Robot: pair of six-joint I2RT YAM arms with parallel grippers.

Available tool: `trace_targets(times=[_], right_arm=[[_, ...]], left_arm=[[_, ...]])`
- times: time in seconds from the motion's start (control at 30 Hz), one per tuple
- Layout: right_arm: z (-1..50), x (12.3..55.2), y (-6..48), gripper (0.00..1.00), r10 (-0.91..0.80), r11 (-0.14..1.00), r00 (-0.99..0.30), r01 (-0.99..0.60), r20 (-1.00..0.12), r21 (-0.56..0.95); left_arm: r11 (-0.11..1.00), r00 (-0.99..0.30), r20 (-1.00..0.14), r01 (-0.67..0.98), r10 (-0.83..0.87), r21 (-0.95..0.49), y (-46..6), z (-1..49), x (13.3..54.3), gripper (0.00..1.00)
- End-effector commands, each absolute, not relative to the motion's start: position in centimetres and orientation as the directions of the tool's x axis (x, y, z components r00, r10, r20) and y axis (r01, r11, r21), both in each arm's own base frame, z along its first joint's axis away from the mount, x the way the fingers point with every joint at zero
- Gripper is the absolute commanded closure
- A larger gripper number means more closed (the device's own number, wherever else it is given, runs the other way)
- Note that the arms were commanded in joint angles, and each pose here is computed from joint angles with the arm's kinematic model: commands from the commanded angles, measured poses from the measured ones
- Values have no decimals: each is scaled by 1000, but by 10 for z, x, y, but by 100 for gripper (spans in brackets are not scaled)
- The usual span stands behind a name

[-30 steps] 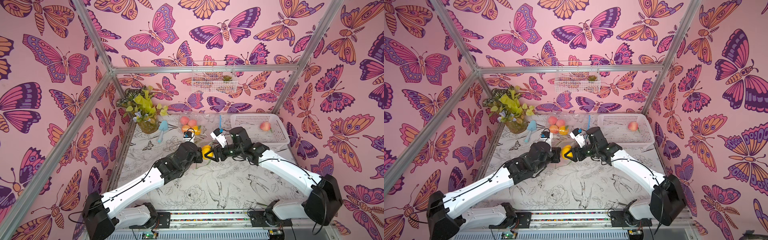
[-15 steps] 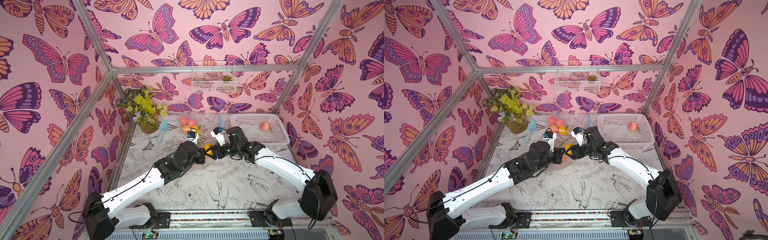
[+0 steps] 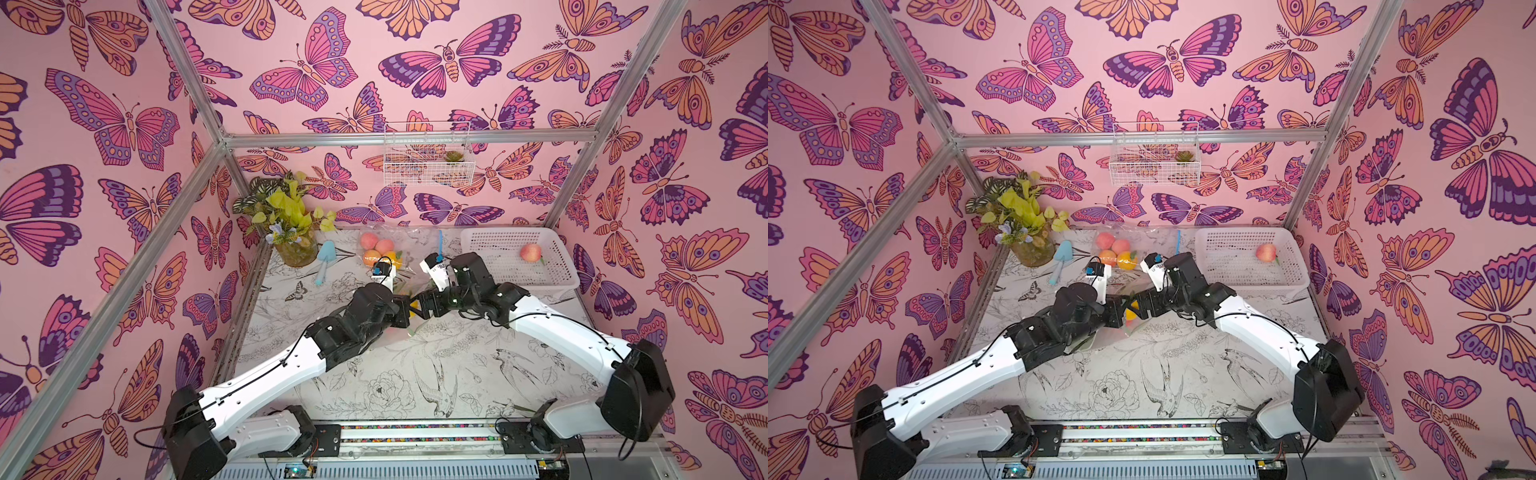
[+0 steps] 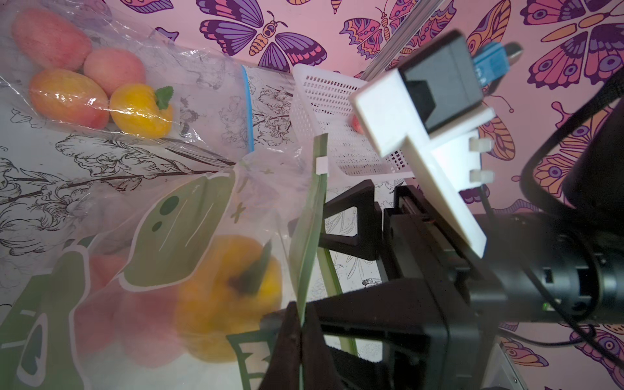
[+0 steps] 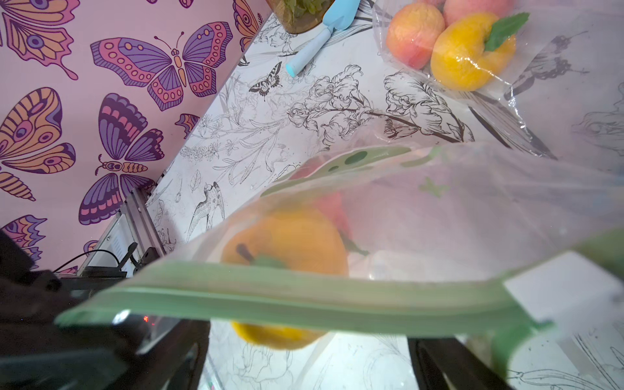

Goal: Place the peach in a zip-top bag and seal the zipper
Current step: Place the peach in the zipper food storage bag, then pick up the peach from the basket.

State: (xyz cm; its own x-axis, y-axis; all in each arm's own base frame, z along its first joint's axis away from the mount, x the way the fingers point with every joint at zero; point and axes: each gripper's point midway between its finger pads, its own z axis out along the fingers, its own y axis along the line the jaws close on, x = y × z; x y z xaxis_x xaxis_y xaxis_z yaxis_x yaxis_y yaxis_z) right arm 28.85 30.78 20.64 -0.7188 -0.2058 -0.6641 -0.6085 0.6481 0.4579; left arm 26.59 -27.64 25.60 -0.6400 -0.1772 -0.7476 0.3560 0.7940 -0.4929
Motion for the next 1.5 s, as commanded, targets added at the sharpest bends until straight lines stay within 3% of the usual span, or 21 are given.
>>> trace_targets(times=[0.0, 0.27, 0.43, 0.8, 1.03, 1.47], right_arm=[[223, 284, 309, 8, -213, 630, -682, -643, -699, 436], [243, 285, 298, 9, -173, 645, -617, -660, -767, 385], [252, 294, 276, 9, -128, 726, -556, -617, -821, 305], [251, 325, 195, 10, -71, 950, -461, -300, -884, 80], [244, 349, 147, 10, -30, 978, -478, -195, -878, 73], [197, 417, 3, 11, 176, 977, -601, 202, -780, 65]], left_arm=[[786, -628, -755, 365, -188, -499, -275, 259, 264, 100], [812, -611, -763, 326, -210, -484, -263, 257, 266, 100], [835, -595, -771, 288, -227, -468, -251, 256, 268, 100], [861, -577, -783, 254, -232, -441, -233, 255, 265, 100], [863, -568, -791, 260, -226, -434, -228, 255, 261, 100], [852, -580, -781, 266, -231, -450, -227, 253, 256, 100]])
